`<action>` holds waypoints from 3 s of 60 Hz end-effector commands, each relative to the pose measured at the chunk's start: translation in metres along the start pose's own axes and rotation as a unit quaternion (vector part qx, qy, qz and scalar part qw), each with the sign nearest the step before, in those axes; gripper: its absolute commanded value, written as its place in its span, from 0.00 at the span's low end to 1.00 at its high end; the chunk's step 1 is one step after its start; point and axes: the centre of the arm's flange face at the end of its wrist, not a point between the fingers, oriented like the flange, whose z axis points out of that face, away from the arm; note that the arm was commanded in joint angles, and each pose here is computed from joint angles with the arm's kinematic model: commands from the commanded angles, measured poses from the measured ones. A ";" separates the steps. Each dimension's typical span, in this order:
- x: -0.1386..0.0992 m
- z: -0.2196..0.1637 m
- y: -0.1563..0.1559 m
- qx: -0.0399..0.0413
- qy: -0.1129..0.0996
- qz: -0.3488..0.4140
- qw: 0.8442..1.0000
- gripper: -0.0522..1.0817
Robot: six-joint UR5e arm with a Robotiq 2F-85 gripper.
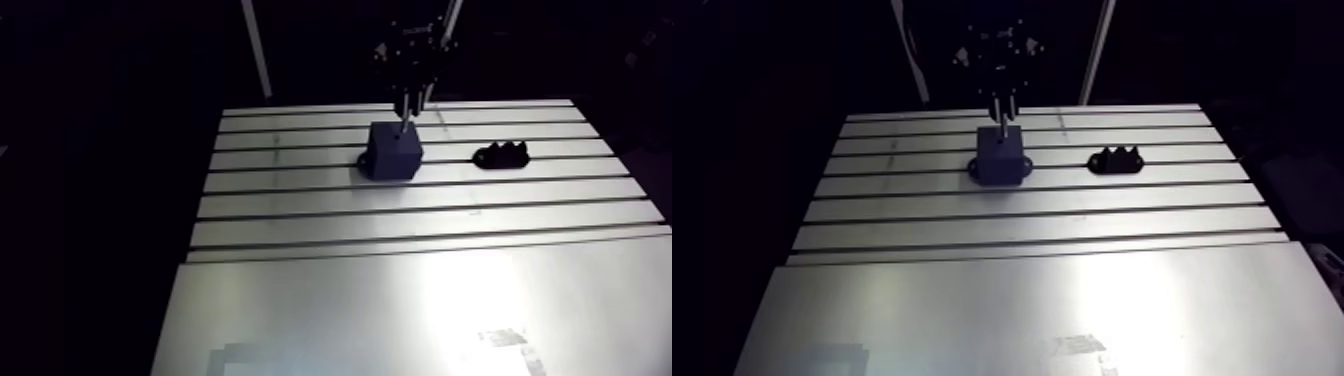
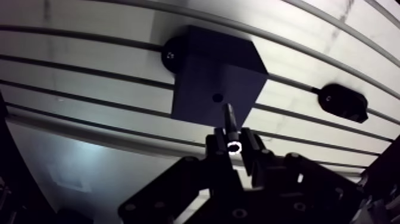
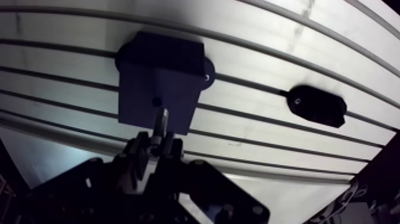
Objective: Pick up the M10 bolt and insert it into the hole until fully seated.
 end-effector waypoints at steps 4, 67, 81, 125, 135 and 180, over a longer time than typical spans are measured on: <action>0.000 0.000 -0.001 0.000 -0.001 -0.001 1.000 1.00; 0.000 0.005 -0.005 0.005 -0.005 -0.003 1.000 1.00; 0.001 0.007 -0.006 0.006 -0.006 -0.004 1.000 1.00; 0.004 0.009 -0.004 0.007 -0.008 -0.004 1.000 1.00; 0.005 0.009 -0.004 0.007 -0.007 -0.004 1.000 1.00; 0.005 0.008 -0.004 0.006 -0.007 -0.006 1.000 1.00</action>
